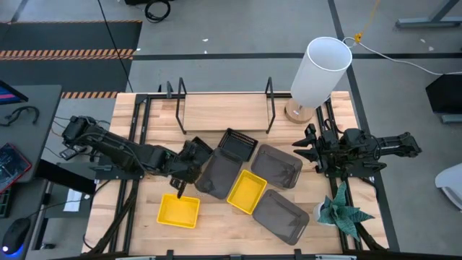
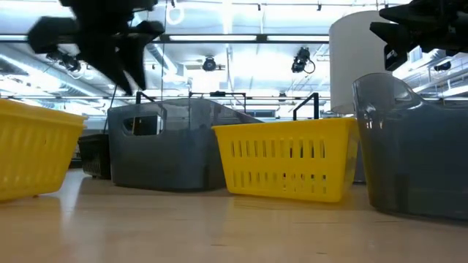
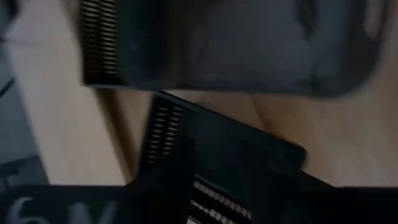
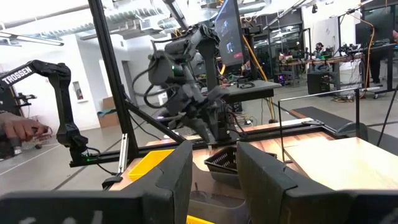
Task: Stack baskets on shelf by color
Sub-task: Stack the right black bin on top of the left black bin
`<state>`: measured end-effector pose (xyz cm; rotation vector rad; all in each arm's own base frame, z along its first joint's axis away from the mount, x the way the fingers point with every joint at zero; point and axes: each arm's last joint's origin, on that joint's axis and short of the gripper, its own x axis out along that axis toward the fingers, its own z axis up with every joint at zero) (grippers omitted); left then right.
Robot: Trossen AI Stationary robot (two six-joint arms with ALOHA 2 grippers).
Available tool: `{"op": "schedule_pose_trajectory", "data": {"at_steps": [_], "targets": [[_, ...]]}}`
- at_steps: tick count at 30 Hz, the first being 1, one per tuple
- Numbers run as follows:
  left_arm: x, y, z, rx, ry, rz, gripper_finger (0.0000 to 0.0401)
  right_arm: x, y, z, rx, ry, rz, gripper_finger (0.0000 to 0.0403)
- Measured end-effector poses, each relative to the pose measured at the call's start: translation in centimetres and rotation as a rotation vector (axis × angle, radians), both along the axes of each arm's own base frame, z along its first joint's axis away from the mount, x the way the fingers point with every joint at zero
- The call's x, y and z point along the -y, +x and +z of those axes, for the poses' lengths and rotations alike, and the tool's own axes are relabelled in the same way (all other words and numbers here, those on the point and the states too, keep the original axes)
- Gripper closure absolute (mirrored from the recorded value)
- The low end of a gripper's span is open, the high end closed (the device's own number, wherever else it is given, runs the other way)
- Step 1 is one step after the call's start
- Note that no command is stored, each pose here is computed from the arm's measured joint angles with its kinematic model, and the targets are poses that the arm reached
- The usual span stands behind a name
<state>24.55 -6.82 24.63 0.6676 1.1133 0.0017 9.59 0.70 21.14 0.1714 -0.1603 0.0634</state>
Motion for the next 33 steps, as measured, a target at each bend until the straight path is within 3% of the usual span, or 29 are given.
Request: {"op": "schedule_pose_trajectory", "data": {"at_steps": [3,8,14,18,27,33], "targets": [[-1.2,1.1,0.7,0.138,-0.052,0.162,0.0289,0.0,0.0,0.0,0.000,0.000,0.000,0.0273],[-4.6,2.7,1.3,0.348,-0.241,0.478,0.0315,0.0,0.0,0.0,-0.001,0.000,0.000,0.0273],[-9.2,3.8,1.1,0.414,-0.507,0.668,0.0350,0.0,0.0,0.0,-0.001,0.000,0.000,0.0273],[-11.5,4.5,0.0,0.409,-0.571,0.774,0.0357,0.0,0.0,0.0,0.000,0.000,0.000,0.0273],[-15.7,6.5,-3.9,0.342,-0.656,1.034,0.0308,0.0,0.0,0.0,0.000,0.000,-0.001,0.0273],[-16.7,9.0,-4.2,0.346,-0.657,1.046,0.0254,0.0,0.0,0.0,0.000,0.000,0.000,0.0273]]}}
